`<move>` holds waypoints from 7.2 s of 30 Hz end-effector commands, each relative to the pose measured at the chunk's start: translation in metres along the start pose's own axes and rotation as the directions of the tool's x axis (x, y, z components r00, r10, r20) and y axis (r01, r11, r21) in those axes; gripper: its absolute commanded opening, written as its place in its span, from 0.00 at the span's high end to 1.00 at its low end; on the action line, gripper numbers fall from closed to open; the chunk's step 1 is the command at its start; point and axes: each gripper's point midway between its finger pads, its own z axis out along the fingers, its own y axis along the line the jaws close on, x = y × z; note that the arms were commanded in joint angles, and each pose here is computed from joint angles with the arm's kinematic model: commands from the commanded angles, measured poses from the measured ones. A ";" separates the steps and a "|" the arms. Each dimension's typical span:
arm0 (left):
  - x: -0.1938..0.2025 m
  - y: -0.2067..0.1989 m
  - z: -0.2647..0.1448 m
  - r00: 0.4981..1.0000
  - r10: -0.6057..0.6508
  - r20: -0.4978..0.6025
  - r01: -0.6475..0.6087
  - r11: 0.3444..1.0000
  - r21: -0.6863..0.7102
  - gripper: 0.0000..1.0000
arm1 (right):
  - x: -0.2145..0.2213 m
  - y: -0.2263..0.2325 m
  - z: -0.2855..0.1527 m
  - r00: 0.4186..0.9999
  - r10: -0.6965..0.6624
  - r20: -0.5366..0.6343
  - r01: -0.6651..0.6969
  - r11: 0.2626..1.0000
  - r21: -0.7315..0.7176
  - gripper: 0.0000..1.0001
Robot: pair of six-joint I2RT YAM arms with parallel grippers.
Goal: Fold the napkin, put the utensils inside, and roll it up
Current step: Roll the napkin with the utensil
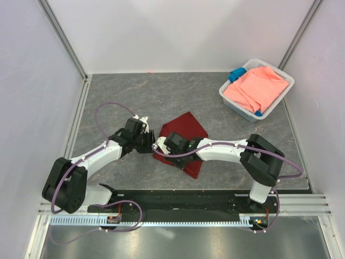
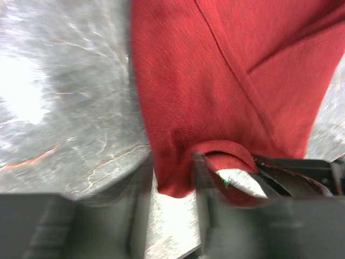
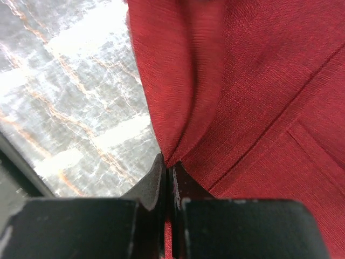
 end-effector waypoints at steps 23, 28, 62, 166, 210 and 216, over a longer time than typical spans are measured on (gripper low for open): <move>0.019 -0.011 -0.024 0.983 -0.106 0.150 0.074 0.976 0.205 0.13 | 0.002 0.034 -0.007 0.923 0.273 -0.271 -0.381 0.562 -0.734 1.00; 0.023 -0.002 -0.018 0.980 -0.141 0.138 0.118 0.980 0.162 0.16 | 0.008 0.024 -0.001 0.907 0.304 -0.292 -0.417 0.540 -0.731 1.00; 0.037 0.008 0.005 0.989 -0.150 -0.005 0.150 0.984 0.096 0.98 | -0.019 -0.019 -0.025 0.918 0.374 -0.130 -0.382 0.748 -0.543 0.52; 0.024 0.033 0.020 0.958 -0.175 -0.229 0.165 0.984 -0.060 0.98 | -0.038 -0.007 -0.112 0.963 0.202 0.179 -0.210 0.977 0.025 0.42; 0.021 0.023 0.017 0.962 -0.151 -0.228 0.155 0.988 0.001 0.98 | 0.005 0.016 0.018 0.996 -0.088 -0.030 0.091 0.988 0.127 0.46; 0.014 0.017 0.014 0.969 -0.149 -0.199 0.156 0.988 0.019 0.96 | 0.028 0.022 0.022 0.996 -0.041 -0.081 0.045 0.998 0.040 0.68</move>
